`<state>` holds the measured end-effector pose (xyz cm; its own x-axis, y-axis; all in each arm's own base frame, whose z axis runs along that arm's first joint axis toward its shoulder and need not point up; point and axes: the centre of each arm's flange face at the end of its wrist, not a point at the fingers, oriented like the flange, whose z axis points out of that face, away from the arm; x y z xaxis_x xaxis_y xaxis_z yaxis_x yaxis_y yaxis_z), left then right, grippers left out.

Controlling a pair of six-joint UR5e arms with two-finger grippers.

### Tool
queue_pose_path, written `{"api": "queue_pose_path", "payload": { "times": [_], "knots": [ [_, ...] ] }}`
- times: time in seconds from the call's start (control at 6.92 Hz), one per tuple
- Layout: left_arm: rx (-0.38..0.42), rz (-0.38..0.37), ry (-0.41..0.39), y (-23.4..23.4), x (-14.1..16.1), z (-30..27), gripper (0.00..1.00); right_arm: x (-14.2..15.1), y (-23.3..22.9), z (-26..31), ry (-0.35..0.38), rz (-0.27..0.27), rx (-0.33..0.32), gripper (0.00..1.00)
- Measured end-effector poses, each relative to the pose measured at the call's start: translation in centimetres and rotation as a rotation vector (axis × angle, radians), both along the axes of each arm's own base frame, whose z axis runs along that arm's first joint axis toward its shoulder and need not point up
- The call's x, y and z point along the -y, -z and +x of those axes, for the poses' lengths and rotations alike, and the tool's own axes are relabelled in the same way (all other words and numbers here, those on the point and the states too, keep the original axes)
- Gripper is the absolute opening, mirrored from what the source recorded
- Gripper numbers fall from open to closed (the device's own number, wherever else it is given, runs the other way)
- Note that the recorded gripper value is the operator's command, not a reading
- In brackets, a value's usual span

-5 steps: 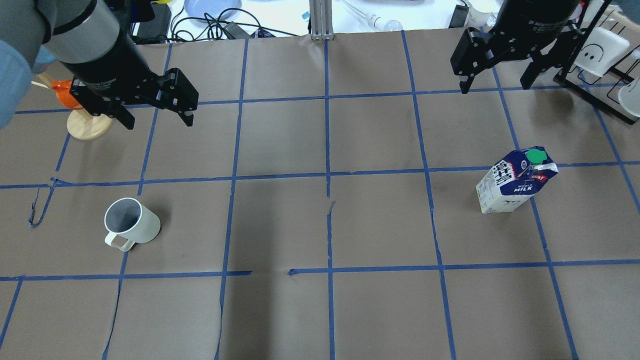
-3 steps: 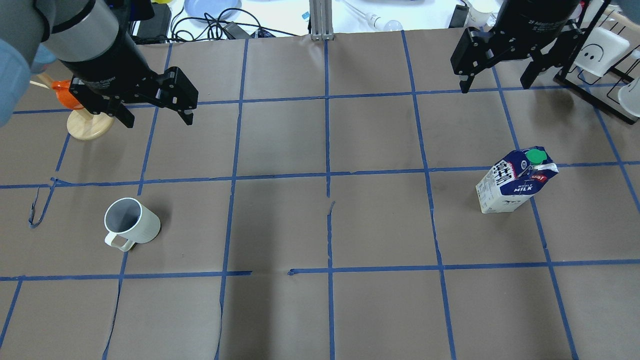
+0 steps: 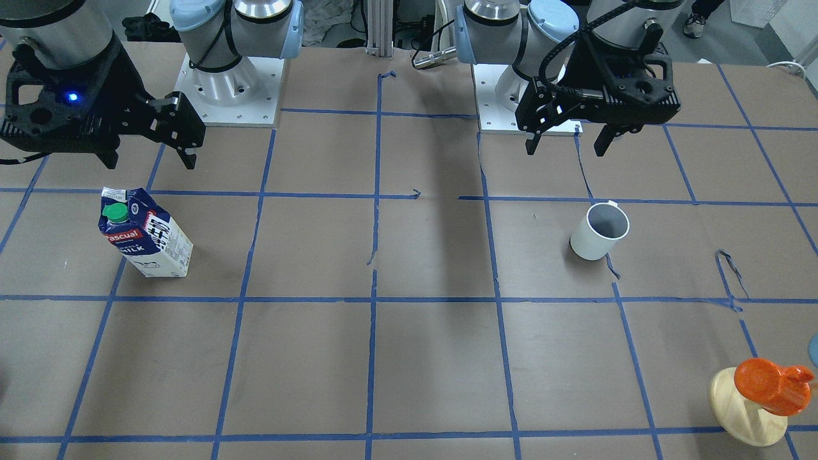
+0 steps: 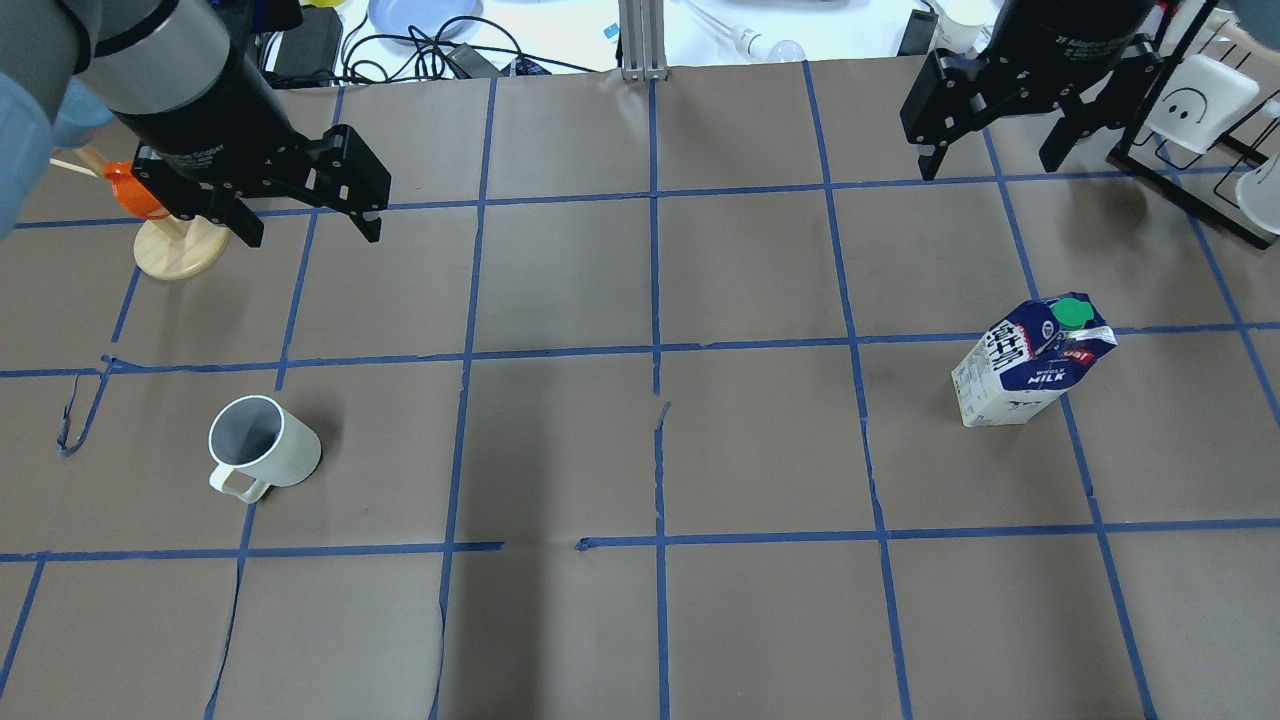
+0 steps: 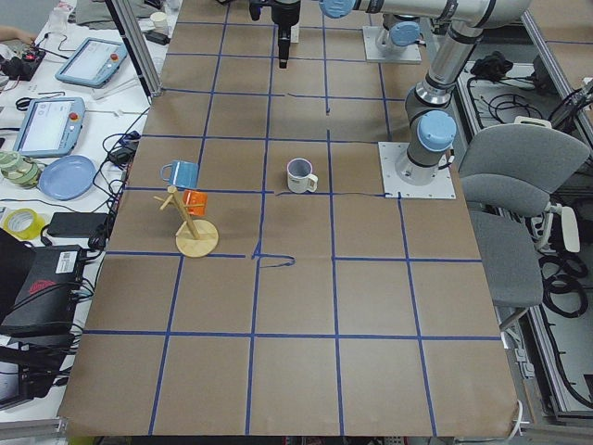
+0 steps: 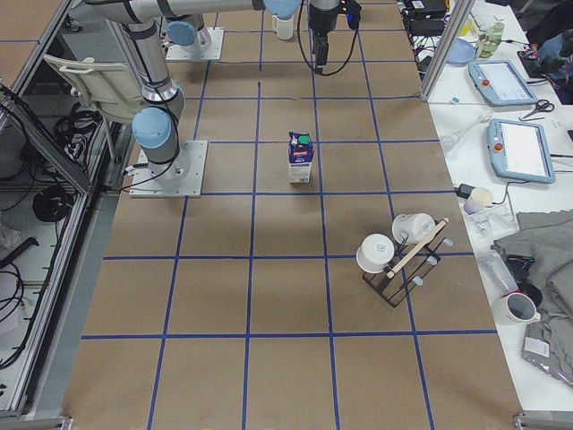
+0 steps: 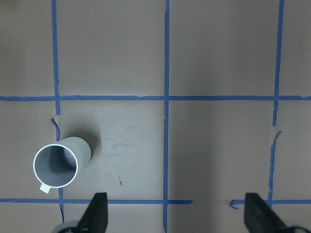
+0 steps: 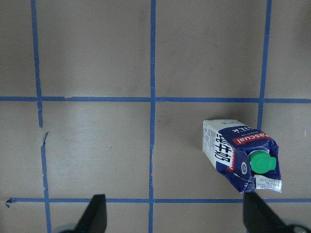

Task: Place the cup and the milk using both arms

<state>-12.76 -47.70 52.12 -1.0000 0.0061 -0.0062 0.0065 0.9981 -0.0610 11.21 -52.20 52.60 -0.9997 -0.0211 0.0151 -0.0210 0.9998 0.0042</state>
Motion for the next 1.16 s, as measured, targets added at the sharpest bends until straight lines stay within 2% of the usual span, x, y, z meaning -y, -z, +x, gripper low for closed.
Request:
{"api": "queue_pose_path", "payload": {
  "times": [0.29, 0.58, 1.16],
  "knots": [
    [0.007, -0.017, 0.039, -0.11, 0.27, 0.1, 1.0, 0.09, -0.07, 0.0, 0.0, -0.008, 0.0, 1.0],
    [0.01, -0.04, 0.045, -0.23, 0.54, 0.13, 1.0, 0.09, -0.03, 0.0, 0.0, -0.008, 0.0, 1.0],
    [0.01, -0.039, 0.044, 0.02, 0.65, 0.22, 1.0, 0.07, -0.05, 0.0, -0.001, -0.008, 0.0, 1.0]
  ]
}}
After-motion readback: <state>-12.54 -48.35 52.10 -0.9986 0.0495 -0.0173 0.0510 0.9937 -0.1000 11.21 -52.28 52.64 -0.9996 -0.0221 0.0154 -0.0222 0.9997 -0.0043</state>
